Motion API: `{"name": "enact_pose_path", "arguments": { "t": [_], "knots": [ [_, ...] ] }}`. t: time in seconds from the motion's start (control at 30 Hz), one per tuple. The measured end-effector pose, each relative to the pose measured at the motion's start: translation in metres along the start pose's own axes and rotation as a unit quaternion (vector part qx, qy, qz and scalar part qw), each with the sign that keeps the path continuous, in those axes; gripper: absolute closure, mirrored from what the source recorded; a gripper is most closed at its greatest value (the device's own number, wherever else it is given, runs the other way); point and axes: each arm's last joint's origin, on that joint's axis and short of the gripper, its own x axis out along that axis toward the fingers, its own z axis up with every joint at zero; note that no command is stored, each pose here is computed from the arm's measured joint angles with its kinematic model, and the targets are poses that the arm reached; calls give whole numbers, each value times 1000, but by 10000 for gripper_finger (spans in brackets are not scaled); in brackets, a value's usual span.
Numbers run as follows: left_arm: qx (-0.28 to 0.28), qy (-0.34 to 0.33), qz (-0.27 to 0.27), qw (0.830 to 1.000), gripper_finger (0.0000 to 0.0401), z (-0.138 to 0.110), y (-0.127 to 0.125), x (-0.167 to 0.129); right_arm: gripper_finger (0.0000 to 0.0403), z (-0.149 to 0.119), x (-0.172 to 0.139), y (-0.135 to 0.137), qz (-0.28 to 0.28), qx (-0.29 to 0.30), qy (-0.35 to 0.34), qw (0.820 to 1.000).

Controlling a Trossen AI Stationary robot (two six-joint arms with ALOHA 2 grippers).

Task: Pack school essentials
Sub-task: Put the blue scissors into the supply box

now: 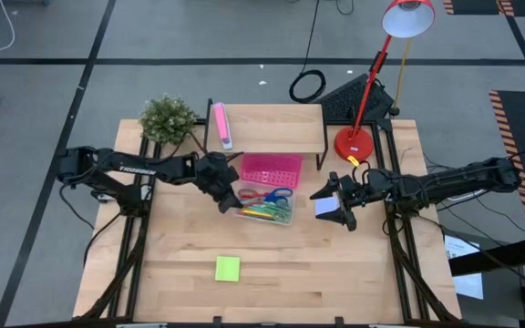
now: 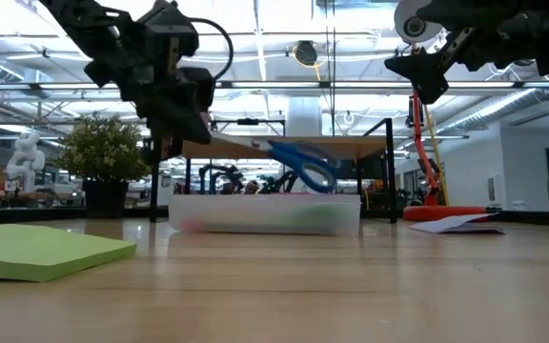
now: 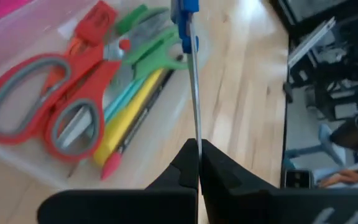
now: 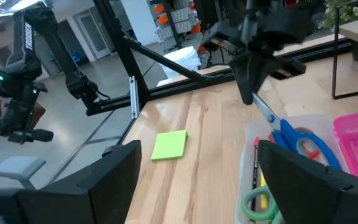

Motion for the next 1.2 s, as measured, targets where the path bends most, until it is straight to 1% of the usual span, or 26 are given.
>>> {"name": "enact_pose_path", "arguments": {
  "t": [0.07, 0.13, 0.2, 0.47, 0.63, 0.8, 1.07, 1.2],
  "knots": [
    [-8, 1, -2, 1000, 400, 1, 4, 6, 89, 0, 0, 0, 2, 0, -1, 1000],
    [-19, 19, -10, 1000, 401, -1, 6, 8, 89, 0, 0, 1, 10, 0, 2, 1000],
    [-8, 13, -21, 1000, 401, 1, 4, 10, 89, 1, 0, 1, 13, 0, 1, 1000],
    [-10, 16, -31, 999, 401, 4, 10, 8, 89, 3, -2, 3, 18, -4, -8, 1000],
    [-22, 42, -48, 998, 401, 3, 17, 13, 89, 3, -2, 3, 18, -4, -10, 1000],
    [-32, 54, -45, 997, 399, 2, 25, 21, 89, 3, -2, 3, 18, -4, -9, 1000],
    [-51, 43, -34, 997, 371, 6, 33, 19, 89, 3, -2, 3, 17, -4, -10, 1000],
    [-60, 35, -25, 997, 346, 8, 36, 18, 89, 3, -2, 3, 17, -4, -9, 1000]
  ]
}}
